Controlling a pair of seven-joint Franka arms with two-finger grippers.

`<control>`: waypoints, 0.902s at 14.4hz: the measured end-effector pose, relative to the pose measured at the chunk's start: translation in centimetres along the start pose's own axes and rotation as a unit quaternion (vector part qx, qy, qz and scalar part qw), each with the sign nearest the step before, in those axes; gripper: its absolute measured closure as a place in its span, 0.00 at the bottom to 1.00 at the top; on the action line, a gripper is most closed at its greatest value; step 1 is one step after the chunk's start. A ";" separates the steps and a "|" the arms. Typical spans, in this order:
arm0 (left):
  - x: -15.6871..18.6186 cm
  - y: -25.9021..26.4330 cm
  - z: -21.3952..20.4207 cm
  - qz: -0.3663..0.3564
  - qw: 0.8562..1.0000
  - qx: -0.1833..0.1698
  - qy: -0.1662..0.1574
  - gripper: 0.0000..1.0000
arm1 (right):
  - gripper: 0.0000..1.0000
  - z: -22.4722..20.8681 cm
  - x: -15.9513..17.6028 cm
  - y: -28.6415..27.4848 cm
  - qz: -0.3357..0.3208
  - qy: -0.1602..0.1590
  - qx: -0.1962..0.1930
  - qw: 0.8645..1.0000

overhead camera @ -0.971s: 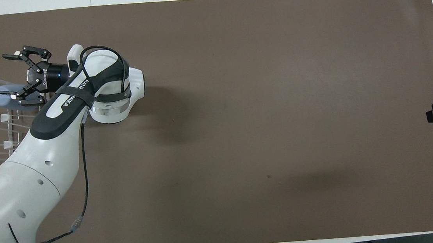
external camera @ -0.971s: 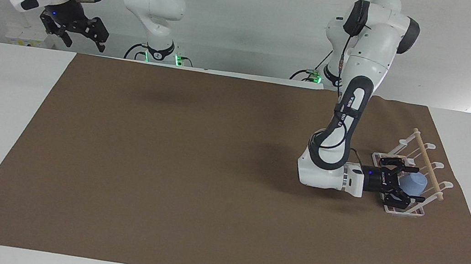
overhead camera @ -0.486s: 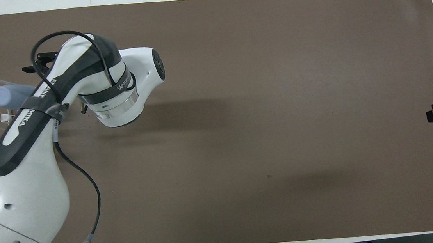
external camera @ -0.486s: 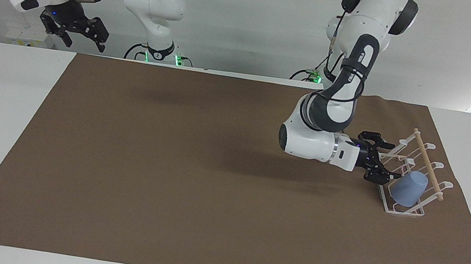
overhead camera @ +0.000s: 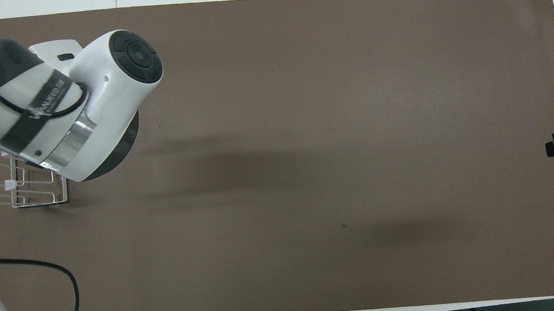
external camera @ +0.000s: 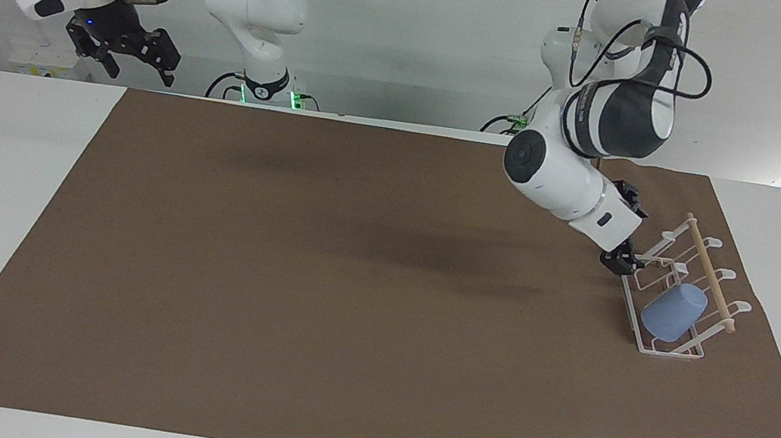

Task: Hang cup on cup holder

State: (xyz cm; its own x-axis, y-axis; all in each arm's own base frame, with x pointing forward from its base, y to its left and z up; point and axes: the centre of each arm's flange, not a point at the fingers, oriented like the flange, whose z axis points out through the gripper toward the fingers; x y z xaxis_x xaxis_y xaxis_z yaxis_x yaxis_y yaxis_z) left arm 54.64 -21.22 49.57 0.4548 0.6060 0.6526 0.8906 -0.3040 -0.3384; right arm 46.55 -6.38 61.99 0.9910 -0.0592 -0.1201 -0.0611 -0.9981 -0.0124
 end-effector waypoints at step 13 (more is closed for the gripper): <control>12.2 -6.1 2.8 0.359 0.886 -0.173 -0.237 0.00 | 0.00 0.0 0.0 0.0 0.000 0.000 0.000 1.000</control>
State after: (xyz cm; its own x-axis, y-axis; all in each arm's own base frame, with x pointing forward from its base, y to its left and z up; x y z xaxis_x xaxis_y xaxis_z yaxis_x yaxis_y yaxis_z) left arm 54.70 -9.88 57.67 0.9237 0.3818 -0.0318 0.3598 -0.8931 -0.2701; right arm 46.55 -6.38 61.99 0.9910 -0.0592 -0.1201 -0.0611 -0.9981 -0.0124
